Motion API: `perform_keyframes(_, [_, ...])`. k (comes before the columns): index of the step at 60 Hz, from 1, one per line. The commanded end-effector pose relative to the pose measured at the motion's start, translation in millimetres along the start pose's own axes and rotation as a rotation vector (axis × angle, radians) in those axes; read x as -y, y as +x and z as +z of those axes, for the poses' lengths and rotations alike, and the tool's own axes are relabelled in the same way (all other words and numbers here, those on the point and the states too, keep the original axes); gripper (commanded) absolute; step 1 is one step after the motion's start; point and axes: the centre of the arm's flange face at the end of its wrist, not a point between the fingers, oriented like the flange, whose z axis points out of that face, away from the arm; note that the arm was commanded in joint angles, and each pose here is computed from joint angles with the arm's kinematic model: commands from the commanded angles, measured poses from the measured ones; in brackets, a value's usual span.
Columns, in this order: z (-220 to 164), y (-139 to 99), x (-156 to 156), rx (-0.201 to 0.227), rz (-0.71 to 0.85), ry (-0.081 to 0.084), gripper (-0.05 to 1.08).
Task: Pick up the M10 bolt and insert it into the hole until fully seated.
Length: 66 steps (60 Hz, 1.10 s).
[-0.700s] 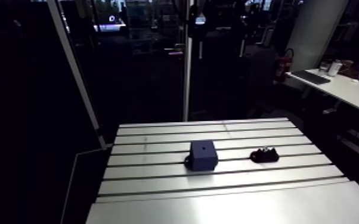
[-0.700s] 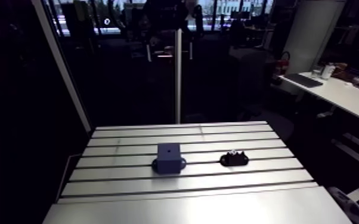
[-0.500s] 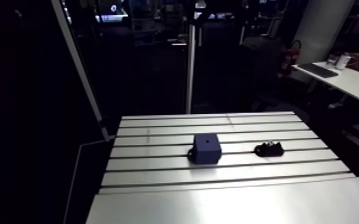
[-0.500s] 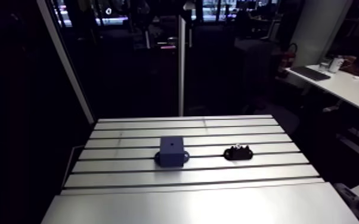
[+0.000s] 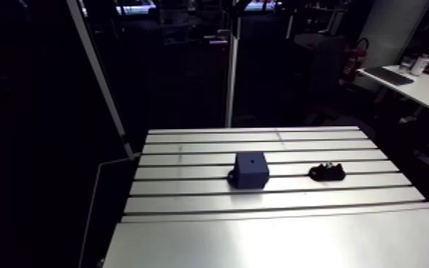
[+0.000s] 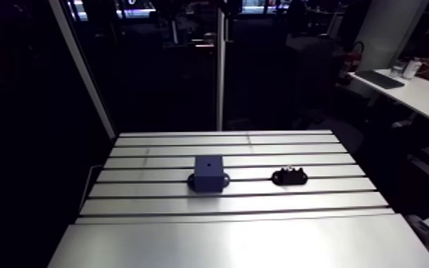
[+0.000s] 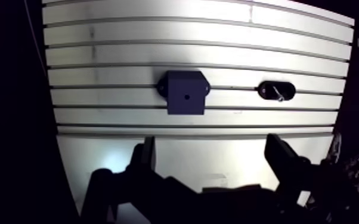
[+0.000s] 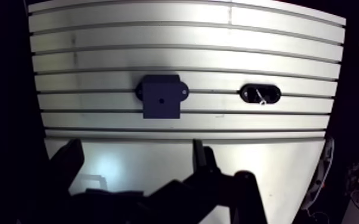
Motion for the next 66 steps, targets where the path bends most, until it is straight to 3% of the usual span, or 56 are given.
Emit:
perform_keyframes(1, [-0.6,-0.5,0.3,-0.001,-0.001,0.000,0.01])
perform_keyframes(26, [0.3,-8.0,0.0,0.006,-0.001,-0.001,0.01])
perform_keyframes(42, [4.7,-25.5,-2.0,0.021,-0.020,-0.006,0.01])
perform_keyframes(66, [4.9,-47.1,-42.7,0.016,0.004,-0.005,0.01])
